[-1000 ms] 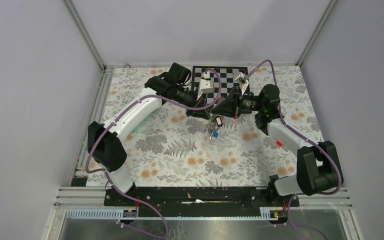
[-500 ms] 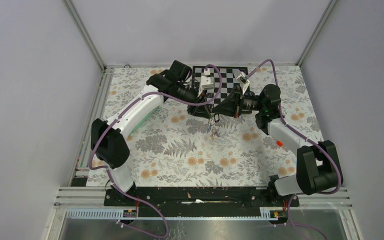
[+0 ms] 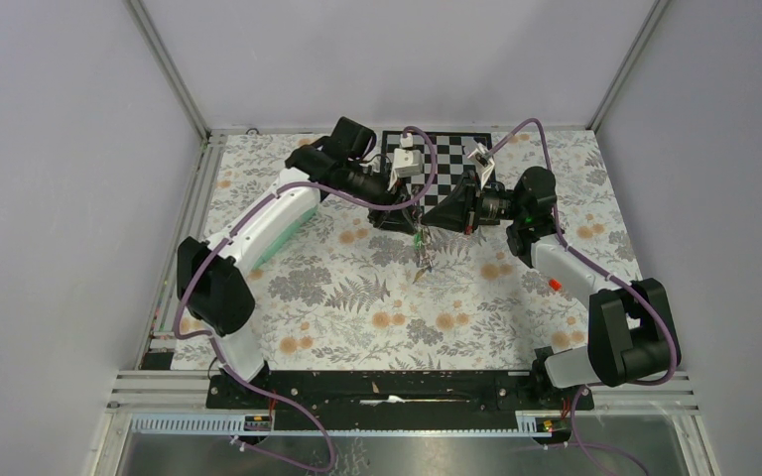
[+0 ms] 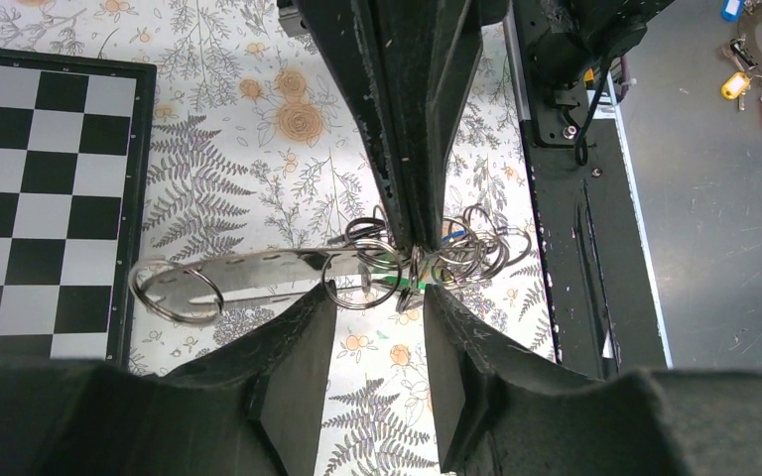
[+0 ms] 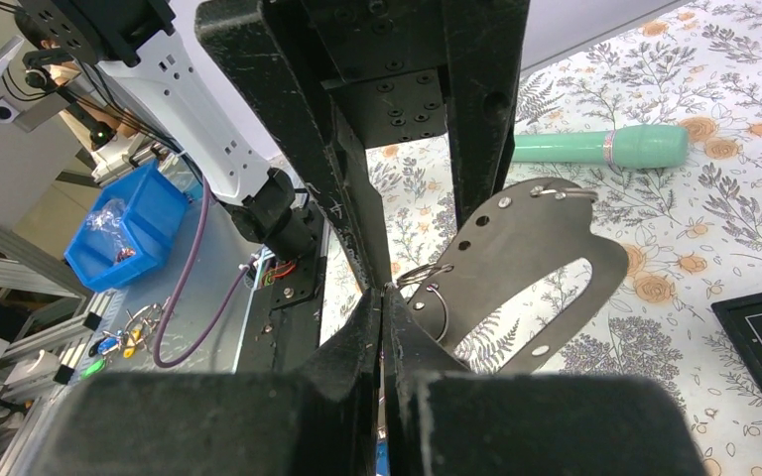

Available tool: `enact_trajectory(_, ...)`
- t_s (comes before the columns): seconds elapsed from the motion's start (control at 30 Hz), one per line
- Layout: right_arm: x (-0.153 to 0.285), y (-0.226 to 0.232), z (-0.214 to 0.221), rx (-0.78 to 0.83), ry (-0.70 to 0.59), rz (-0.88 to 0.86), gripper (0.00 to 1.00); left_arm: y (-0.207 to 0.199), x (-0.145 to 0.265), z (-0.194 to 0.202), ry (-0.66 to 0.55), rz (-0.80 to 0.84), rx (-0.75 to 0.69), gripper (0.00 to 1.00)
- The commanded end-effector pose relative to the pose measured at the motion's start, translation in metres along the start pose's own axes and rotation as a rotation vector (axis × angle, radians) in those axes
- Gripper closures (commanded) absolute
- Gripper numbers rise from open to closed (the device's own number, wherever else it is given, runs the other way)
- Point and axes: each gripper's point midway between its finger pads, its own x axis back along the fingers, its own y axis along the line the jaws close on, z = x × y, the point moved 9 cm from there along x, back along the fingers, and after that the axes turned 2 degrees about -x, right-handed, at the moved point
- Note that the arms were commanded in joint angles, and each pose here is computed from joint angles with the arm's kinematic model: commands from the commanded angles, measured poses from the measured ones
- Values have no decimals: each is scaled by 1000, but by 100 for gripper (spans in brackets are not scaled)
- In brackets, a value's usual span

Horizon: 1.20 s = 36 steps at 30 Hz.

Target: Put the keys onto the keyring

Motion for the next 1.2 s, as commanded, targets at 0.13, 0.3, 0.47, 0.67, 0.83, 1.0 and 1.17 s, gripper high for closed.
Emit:
enact_trajectory(0.13, 1, 6, -7, 67, -7, -19, 100, -17, 15, -19, -66, 9, -131, 55)
enact_trajectory(0.3, 1, 5, -6, 57, -8, -13, 100, -21, 15, -18, -83, 41, -158, 51)
enact_trajectory(0.47, 1, 4, -5, 49, -8, -7, 100, -22, 14, -16, -88, 50, -183, 47)
enact_trajectory(0.67, 1, 3, -4, 46, -9, -5, 100, -20, 14, -14, -88, 22, -188, 45)
enact_trajectory(0.83, 1, 3, -5, 43, -11, -2, 100, -21, 10, -17, -116, 31, -191, 45)
enact_trajectory(1.0, 0, 2, -4, 40, -12, 2, 100, -22, 4, -17, -132, 62, -174, 48)
enact_trajectory(1.17, 0, 1, -4, 37, -12, 4, 100, -25, 3, -18, -136, 76, -173, 51)
